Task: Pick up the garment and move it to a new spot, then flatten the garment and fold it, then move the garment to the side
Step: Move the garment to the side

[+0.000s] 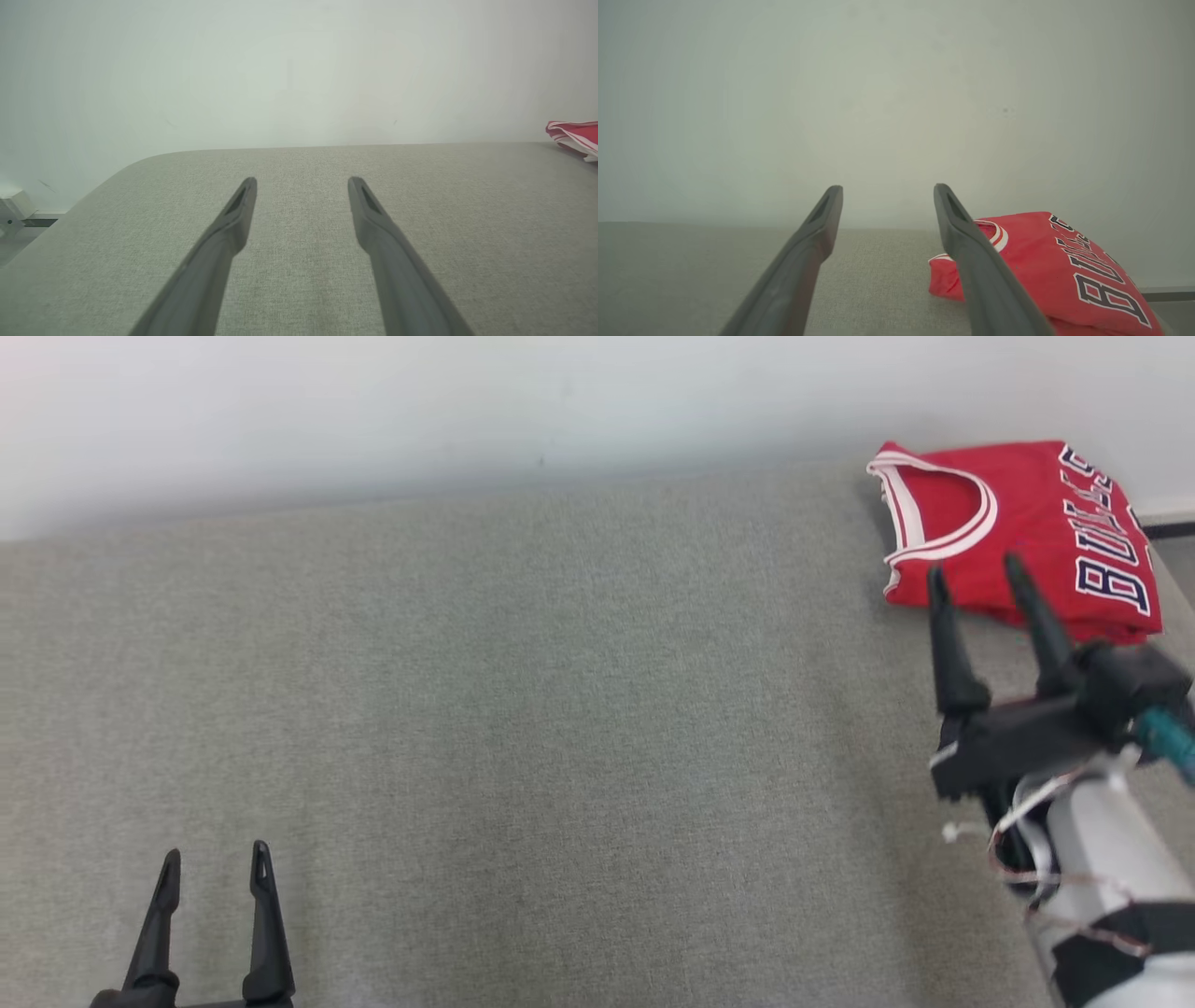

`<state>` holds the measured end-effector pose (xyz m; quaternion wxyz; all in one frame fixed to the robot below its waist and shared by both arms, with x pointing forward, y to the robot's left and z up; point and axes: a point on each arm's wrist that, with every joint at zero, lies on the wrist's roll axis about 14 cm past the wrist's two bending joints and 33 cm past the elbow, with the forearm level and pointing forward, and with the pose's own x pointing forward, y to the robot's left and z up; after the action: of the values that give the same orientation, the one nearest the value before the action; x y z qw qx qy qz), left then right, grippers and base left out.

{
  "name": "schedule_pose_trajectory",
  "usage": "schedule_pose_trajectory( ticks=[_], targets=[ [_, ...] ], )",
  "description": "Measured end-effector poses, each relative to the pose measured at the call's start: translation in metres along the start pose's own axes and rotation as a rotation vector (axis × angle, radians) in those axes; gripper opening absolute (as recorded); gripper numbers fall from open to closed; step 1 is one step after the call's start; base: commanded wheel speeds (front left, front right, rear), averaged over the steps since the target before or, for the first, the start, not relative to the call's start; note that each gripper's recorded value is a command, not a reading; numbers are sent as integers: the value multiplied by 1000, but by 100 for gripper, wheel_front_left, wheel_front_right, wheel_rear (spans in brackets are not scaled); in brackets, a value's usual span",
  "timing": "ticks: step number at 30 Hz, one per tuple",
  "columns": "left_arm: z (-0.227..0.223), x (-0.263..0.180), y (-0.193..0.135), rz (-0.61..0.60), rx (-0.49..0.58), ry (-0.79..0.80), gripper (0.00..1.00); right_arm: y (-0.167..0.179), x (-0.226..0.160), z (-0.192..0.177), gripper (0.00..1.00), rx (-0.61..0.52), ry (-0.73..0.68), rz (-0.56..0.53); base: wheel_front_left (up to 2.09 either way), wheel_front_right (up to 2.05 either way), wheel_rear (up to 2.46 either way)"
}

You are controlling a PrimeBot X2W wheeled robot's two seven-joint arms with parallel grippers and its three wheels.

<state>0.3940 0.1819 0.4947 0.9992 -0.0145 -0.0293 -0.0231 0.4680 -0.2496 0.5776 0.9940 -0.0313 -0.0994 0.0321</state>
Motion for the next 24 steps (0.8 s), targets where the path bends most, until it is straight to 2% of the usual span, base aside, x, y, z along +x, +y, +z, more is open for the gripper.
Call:
schedule_pose_trajectory(
  ticks=[9,17,24],
  targets=[
    [12,-21,7,24,-1,-25,100,36,-51,-18,100,82,40,31,0,0,0],
    [19,-34,8,26,-4,-43,100,51,-89,-16,100,134,27,10,0,0,0],
    [19,-40,10,34,-3,-39,100,57,-118,-36,100,164,91,-14,0,0,0]
  ],
)
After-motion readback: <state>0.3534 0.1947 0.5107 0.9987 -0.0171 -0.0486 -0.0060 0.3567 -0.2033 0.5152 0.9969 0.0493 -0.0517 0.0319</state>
